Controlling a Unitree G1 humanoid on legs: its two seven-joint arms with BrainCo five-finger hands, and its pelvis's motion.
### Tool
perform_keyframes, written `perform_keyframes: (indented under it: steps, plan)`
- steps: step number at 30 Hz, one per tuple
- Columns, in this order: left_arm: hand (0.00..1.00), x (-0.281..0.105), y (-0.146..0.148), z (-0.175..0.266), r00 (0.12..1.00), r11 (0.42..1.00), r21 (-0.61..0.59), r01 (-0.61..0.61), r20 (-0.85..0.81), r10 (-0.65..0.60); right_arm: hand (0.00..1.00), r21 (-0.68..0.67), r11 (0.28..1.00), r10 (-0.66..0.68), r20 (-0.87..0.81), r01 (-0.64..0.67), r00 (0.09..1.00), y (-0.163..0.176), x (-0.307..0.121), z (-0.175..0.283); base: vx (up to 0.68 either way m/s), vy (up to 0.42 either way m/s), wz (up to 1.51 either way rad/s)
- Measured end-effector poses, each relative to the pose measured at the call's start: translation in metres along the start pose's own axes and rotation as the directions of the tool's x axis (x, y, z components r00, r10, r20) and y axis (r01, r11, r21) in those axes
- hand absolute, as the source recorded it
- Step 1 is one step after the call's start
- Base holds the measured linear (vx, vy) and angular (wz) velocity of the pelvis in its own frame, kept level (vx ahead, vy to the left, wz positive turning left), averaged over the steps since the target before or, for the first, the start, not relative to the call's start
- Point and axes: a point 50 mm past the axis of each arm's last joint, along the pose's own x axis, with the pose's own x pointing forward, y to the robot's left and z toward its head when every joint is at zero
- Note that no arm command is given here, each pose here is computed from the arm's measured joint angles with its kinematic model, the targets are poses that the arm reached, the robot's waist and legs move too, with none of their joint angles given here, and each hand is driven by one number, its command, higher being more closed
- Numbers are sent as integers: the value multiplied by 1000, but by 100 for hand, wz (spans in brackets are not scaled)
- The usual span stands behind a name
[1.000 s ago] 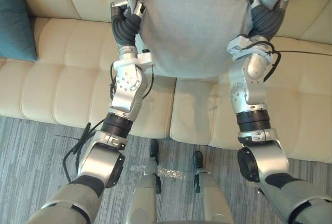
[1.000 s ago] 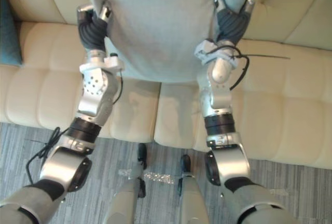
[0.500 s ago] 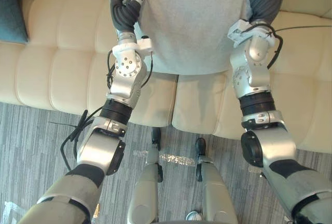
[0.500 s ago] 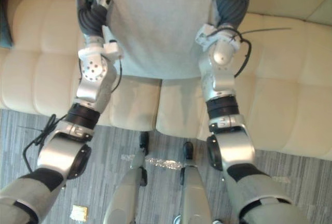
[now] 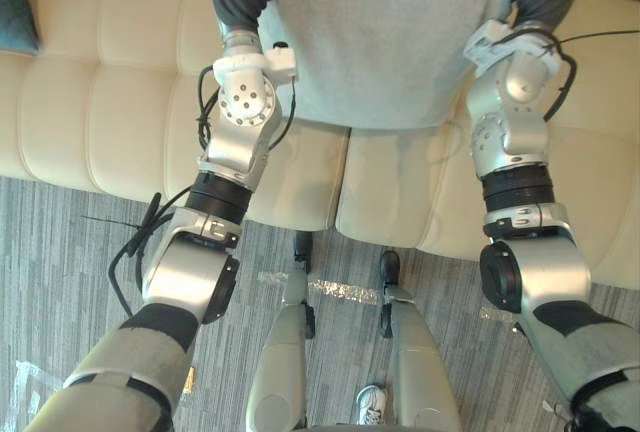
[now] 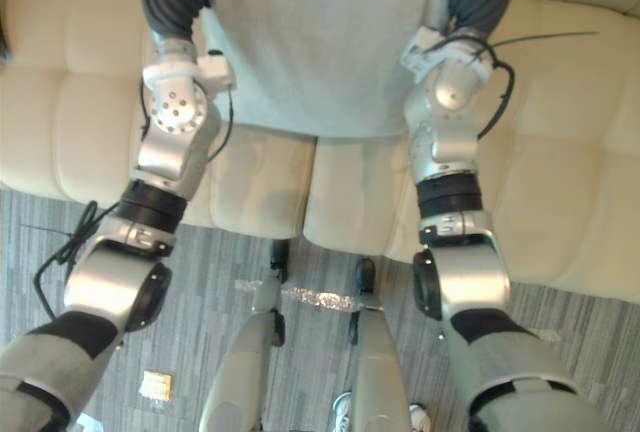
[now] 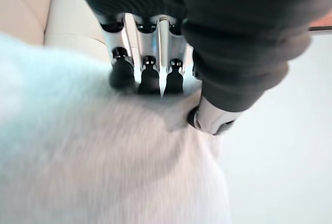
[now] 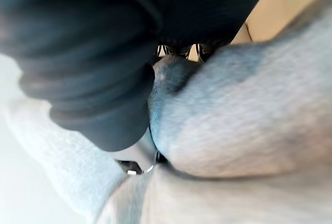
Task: Pick up cushions and gather them together orderly.
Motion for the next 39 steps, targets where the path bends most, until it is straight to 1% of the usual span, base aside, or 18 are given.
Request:
perform_keyframes:
  steps: [5,8,12,14,16,18,21,25,26,28,29,31,33,34,36,37,38,39]
  plan:
    - [0,2,-1,17,998,999,-49,1,64,2,0,54,996,-71,63,67,995,-20,1,16,0,0,0]
    - [0,-1,2,11,999,999,-52,-9,44,11,0,39,992,-120,104,117,987,-45,1,22,6,-19,-6]
    - [0,-22,20,-23,997,999,-49,-15,-82,11,0,-31,984,-174,54,176,983,-85,-8,5,15,-33,-17]
    - [0,-25,25,-32,988,987,-158,-24,-156,-1,0,-52,982,-178,46,181,983,-100,-9,5,11,-27,-10]
    - [0,-26,30,-38,980,973,-226,-41,-197,-5,0,-57,983,-171,39,173,984,-108,-9,5,38,-24,-4]
    - [0,-30,40,-44,976,973,-227,-39,-218,-11,0,-79,983,-165,14,166,986,-116,-15,-1,80,-33,-2]
    - [0,-50,63,-53,972,974,-216,-61,-235,8,0,-164,975,-161,-58,150,985,-143,-37,-20,94,-45,5]
    - [0,-102,98,-67,954,979,-181,-99,-298,42,0,-237,966,-140,-129,106,982,-176,-83,-30,76,-48,0]
    - [0,-125,108,-73,940,982,-157,-107,-339,48,0,-249,963,-148,-161,105,976,-186,-100,-34,51,-44,-16]
    - [0,-162,120,-83,905,984,-127,-122,-421,58,0,-302,948,-174,-241,97,955,-207,-134,-44,53,-35,-12]
    - [0,-191,127,-91,871,985,-109,-132,-487,63,0,-349,933,-202,-302,89,932,-222,-161,-49,59,-20,-6]
    - [0,-228,137,-97,818,986,-81,-147,-571,76,0,-387,919,-239,-380,81,893,-238,-195,-55,75,-16,-6]
    - [0,-277,149,-101,730,988,-27,-155,-677,96,0,-434,900,-279,-483,51,830,-254,-238,-59,80,-14,-13]
    - [0,-292,152,-102,698,987,-11,-160,-708,106,0,-448,893,-286,-510,34,811,-257,-250,-60,73,-12,-15]
    - [0,-340,158,-106,570,988,54,-148,-811,130,0,-469,883,-305,-597,-15,742,-265,-285,-62,48,-11,-10]
    - [0,-356,160,-108,520,987,73,-140,-843,136,0,-471,881,-303,-629,-40,716,-266,-295,-64,41,-14,-9]
    - [0,-381,163,-113,429,986,109,-129,-890,154,0,-476,875,-303,-682,-88,666,-268,-311,-70,34,-14,-10]
    - [0,-393,163,-115,379,985,122,-120,-912,158,0,-472,876,-310,-706,-98,636,-270,-320,-74,51,-18,-11]
